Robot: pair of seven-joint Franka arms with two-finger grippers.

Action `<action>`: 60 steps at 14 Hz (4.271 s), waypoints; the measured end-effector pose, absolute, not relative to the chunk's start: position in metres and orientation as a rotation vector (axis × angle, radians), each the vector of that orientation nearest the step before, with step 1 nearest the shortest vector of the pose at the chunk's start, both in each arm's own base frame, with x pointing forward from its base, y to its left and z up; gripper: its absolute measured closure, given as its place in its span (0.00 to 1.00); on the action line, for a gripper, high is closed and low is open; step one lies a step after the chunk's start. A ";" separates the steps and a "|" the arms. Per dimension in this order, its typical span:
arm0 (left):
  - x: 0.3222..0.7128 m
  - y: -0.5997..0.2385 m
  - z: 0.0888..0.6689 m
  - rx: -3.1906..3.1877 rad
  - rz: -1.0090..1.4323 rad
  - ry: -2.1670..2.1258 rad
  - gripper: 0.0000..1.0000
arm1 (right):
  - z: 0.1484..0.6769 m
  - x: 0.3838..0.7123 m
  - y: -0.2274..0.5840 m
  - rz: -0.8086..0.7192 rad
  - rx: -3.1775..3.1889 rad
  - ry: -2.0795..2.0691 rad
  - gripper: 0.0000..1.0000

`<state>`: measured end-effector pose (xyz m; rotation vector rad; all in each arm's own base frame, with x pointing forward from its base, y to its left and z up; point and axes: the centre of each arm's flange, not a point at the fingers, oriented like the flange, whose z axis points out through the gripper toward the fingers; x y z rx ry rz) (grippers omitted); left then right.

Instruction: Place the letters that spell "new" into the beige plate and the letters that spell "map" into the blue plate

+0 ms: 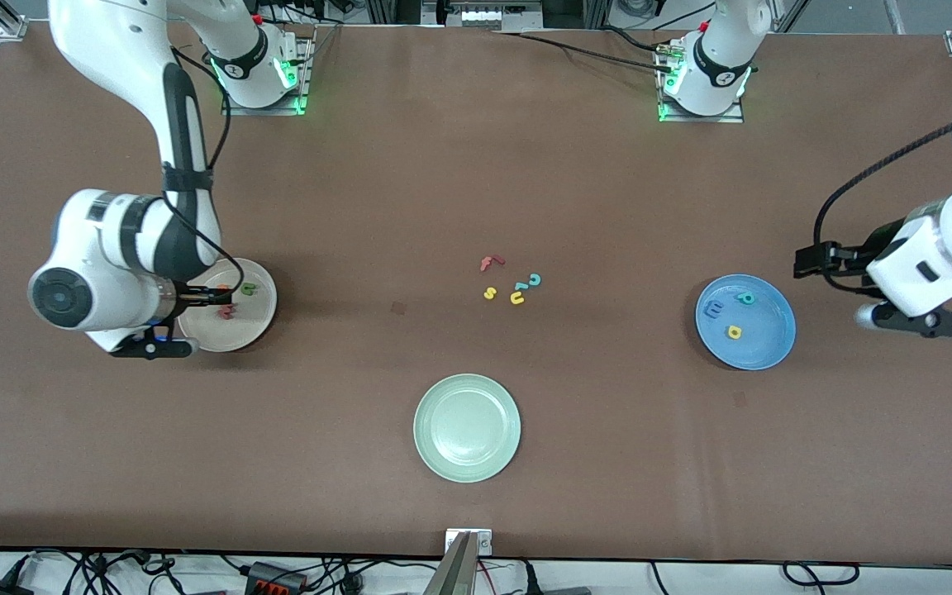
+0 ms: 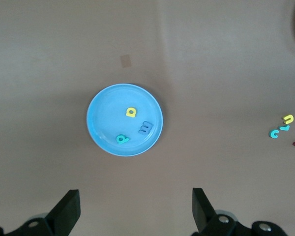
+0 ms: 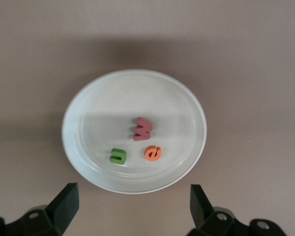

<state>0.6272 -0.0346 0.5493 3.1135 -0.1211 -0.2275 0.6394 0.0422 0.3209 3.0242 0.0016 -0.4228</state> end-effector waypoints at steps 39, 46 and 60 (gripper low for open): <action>0.552 -0.055 0.570 3.139 -0.040 -0.149 0.00 | 0.594 0.550 -0.070 -0.012 3.156 -0.100 0.00; 0.550 -0.055 0.570 3.139 -0.060 -0.149 0.00 | 0.599 0.548 -0.065 -0.004 3.121 -0.069 0.00; 0.550 -0.055 0.570 3.139 -0.060 -0.149 0.00 | 0.584 0.542 -0.070 -0.051 3.124 -0.084 0.00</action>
